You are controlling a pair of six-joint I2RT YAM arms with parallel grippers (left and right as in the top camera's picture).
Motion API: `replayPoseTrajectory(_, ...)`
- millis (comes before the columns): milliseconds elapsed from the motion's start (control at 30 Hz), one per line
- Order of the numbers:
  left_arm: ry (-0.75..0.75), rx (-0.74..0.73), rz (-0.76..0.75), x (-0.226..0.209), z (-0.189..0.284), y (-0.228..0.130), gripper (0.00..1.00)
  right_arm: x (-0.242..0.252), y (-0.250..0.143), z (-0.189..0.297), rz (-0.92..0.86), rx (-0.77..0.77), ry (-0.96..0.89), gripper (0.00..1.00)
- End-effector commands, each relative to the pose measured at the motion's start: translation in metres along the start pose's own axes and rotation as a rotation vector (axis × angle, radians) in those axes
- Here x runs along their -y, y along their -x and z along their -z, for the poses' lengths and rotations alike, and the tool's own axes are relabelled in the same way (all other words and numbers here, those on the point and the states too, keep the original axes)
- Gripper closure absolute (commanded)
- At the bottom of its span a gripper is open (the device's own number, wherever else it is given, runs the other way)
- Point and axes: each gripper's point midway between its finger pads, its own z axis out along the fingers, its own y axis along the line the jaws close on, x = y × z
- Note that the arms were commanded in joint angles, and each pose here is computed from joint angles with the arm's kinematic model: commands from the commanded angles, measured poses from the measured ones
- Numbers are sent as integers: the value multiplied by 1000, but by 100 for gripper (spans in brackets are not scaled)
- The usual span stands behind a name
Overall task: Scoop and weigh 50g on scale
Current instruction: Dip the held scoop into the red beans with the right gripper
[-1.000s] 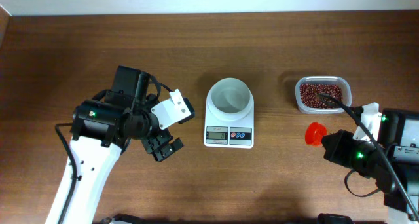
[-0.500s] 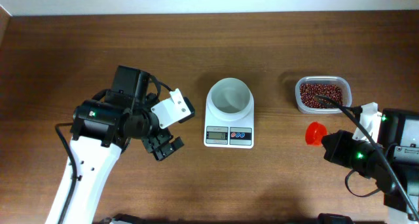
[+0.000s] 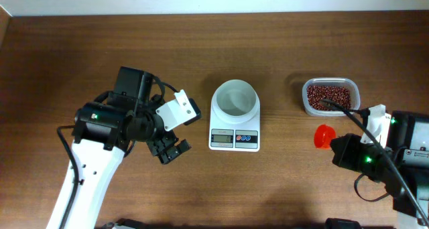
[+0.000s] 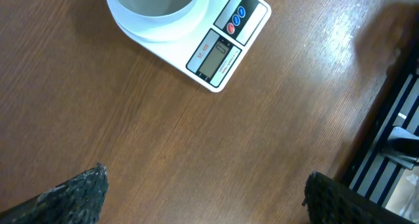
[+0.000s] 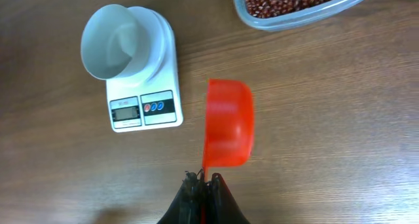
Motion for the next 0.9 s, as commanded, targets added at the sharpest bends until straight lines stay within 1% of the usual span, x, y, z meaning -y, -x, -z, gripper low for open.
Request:
replayPoseTrajectory(0,6,34,-13,1,8,5,1,10,6,3,63,32,-68,96)
replayPoseTrajectory(67,6,34,-13,1,8,5,1,22,17,4,70,72,-144,96)
replayPoseTrajectory(133,6,34,-13,1,8,5,1,23,28,1,71,75,-156,96)
replayPoseTrajectory(233,6,34,-13,1,8,5,1,31,52,-11,110,-36,-233,96)
replayPoseTrajectory(300,6,34,-13,1,8,5,1,41,73,-18,105,-71,-309,96)
replayPoseTrajectory(333,6,34,-13,1,8,5,1,45,89,-25,124,-88,-338,96)
replayPoseTrajectory(400,6,34,-13,1,8,5,1,50,107,-53,197,-147,-340,96)
replayPoseTrajectory(467,6,34,-13,1,8,5,1,65,111,-83,218,-216,-379,96)
replayPoseTrajectory(567,6,34,-13,1,8,5,1,75,118,-111,224,-242,-394,96)
replayPoseTrajectory(700,6,34,-13,1,8,5,1,72,137,-118,298,-179,-381,96)
replayPoseTrajectory(867,6,34,-13,1,8,5,1,76,139,-131,380,-207,-375,96)
